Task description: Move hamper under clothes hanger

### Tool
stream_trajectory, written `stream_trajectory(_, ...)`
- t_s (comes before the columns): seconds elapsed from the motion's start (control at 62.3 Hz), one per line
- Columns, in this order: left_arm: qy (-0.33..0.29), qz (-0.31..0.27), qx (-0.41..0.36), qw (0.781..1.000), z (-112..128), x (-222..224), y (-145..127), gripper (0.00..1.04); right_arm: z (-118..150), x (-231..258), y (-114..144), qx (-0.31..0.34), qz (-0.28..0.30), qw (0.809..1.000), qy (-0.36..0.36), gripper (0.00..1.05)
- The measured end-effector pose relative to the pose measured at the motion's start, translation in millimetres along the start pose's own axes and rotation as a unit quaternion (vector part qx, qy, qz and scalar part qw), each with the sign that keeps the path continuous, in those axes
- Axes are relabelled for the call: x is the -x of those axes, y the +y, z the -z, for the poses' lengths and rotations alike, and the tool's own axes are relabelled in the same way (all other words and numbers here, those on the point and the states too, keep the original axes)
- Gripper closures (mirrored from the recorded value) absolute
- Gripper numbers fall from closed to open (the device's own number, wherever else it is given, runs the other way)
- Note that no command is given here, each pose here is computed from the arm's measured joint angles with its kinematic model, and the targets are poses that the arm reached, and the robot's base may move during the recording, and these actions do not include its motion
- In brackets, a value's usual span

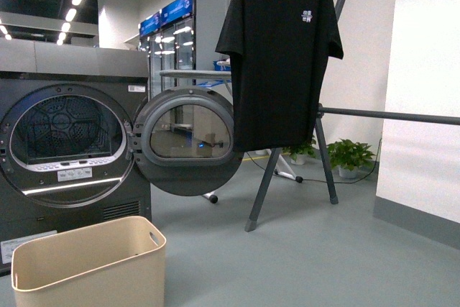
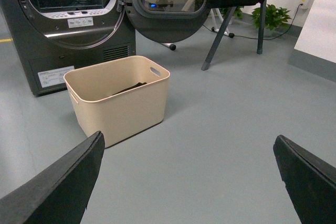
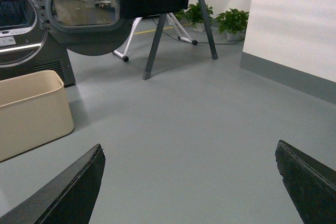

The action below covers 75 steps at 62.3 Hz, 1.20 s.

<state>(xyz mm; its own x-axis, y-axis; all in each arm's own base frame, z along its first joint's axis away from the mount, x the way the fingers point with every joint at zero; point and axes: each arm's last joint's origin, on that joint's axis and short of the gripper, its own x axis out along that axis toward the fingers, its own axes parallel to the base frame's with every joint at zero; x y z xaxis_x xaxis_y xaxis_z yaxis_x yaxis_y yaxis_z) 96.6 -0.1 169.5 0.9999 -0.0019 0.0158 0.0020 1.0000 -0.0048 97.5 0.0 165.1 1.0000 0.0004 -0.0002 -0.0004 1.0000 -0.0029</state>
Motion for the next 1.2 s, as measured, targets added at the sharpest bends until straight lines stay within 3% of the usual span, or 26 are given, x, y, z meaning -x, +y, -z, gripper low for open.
stream_trajectory(1.205,0.0,-0.001,0.0,1.0,0.0,0.0,0.0,0.07,0.0,0.0,0.0,0.0,-0.001,1.0,0.0,0.08)
